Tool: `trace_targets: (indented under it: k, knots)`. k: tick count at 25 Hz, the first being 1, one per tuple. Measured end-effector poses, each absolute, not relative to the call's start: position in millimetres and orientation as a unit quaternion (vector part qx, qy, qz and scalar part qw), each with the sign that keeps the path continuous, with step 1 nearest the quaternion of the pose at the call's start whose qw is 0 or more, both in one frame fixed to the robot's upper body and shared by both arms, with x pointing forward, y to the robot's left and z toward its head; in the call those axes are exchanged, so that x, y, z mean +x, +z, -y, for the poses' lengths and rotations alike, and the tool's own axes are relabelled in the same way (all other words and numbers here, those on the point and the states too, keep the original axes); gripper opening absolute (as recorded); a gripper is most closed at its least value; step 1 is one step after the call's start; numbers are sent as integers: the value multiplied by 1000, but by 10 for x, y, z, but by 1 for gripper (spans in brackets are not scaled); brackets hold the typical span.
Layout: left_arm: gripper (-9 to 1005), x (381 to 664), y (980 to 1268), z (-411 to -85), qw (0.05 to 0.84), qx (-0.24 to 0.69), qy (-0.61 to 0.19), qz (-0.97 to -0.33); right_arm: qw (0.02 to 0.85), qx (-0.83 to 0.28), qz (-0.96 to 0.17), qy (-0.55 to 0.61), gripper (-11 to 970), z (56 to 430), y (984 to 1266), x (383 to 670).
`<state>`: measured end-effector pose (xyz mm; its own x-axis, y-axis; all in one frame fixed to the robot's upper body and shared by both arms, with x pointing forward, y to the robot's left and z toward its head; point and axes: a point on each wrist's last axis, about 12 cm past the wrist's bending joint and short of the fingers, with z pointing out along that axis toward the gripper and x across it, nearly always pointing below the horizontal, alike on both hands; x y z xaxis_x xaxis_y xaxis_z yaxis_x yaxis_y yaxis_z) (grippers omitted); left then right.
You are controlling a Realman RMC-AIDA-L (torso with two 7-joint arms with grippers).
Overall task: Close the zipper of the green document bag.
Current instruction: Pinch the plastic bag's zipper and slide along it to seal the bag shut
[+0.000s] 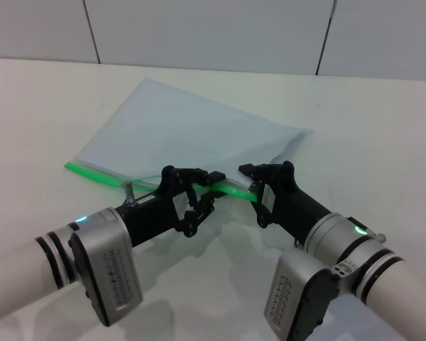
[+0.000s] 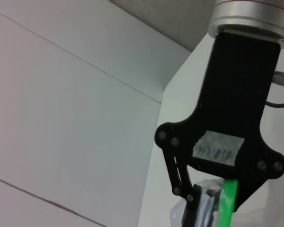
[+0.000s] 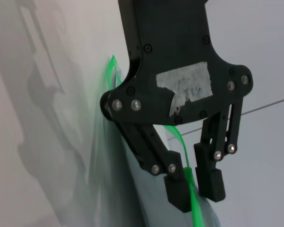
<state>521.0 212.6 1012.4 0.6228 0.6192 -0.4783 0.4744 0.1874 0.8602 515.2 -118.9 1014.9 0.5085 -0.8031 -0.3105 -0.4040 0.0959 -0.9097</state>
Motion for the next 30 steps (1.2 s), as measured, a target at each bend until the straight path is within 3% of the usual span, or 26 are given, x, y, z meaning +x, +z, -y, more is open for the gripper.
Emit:
trace_targets:
  k: [7,13,30]
  knots:
    - [191,5204,10117,-2128,637,639,60,-427,575,-650,-466,-174,48,1198,10144,5153]
    - [75,5204,10105,-2131,634,639,60,-432,574,-650,-466,-176,48,1215,10138,5159]
    - [75,5252,10120,-2264,644,595,92,-472,564,-633,-498,-183,48,1429,10060,5224]
